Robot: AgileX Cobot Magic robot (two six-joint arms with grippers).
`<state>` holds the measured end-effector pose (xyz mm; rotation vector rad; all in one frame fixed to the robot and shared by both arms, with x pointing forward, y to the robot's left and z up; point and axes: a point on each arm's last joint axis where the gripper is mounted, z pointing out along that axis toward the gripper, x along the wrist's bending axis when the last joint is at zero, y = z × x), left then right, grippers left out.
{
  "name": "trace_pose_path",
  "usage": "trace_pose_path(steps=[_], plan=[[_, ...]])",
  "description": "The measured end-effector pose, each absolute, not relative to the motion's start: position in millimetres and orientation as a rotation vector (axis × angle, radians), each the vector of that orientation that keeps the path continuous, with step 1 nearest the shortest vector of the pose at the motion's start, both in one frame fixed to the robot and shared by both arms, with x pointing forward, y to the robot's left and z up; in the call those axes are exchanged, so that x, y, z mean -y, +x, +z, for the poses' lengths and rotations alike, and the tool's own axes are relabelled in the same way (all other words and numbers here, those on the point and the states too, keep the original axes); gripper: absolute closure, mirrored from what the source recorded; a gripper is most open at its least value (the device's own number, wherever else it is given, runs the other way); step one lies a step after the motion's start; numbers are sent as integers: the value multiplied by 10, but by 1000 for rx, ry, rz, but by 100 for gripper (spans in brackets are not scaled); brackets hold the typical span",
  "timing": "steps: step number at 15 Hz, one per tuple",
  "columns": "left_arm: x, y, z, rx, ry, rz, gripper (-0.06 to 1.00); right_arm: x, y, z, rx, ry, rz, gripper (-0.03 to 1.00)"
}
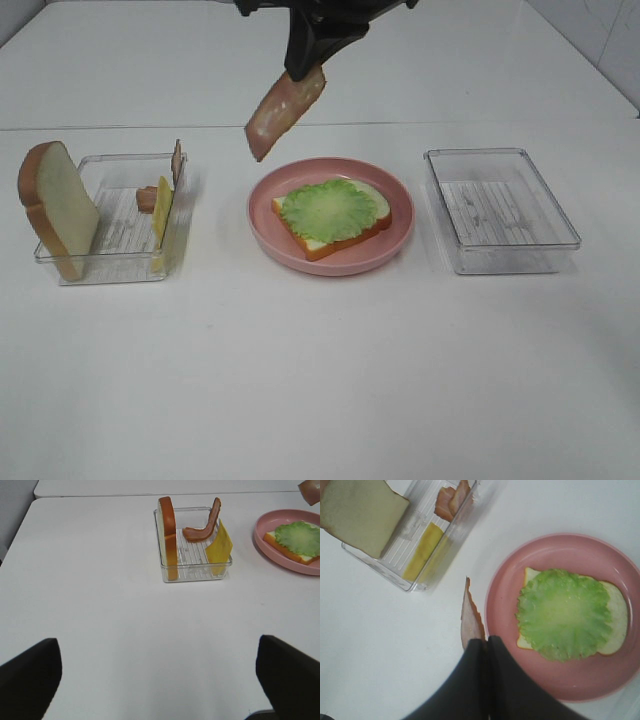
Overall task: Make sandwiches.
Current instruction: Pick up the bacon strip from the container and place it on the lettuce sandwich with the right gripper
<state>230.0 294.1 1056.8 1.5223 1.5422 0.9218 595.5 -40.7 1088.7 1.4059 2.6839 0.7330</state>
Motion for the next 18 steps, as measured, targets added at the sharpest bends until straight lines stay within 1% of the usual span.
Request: trace_pose_path(steps=[3, 4, 7, 9, 10, 14, 18], plan=[[-2941, 2300, 10568, -1542, 1522, 922, -3, 153, 6002, 10608, -2701, 1362, 751, 95], [-2941, 2300, 10568, -1542, 1522, 922, -3, 140, 6028, 10562, -2697, 1366, 754, 95], [-2941, 2300, 10568, -1542, 1522, 922, -3, 55, 6154, 10225, -2700, 1390, 723, 95], [-2941, 2300, 10568, -1542, 1522, 922, -3, 32, 6192, 10090, -2707, 1400, 699, 95], [-2941, 2300, 10568, -1542, 1522, 922, -3, 27, 6242, 9955, -2700, 1383, 658, 95], [-2941, 2300, 10568, -1542, 1522, 922, -3, 127, 6385, 9660, -2585, 1382, 449, 95], [-2941, 2300, 10568, -1542, 1522, 922, -3, 222, 6492, 9473, -2489, 1328, 296, 95]])
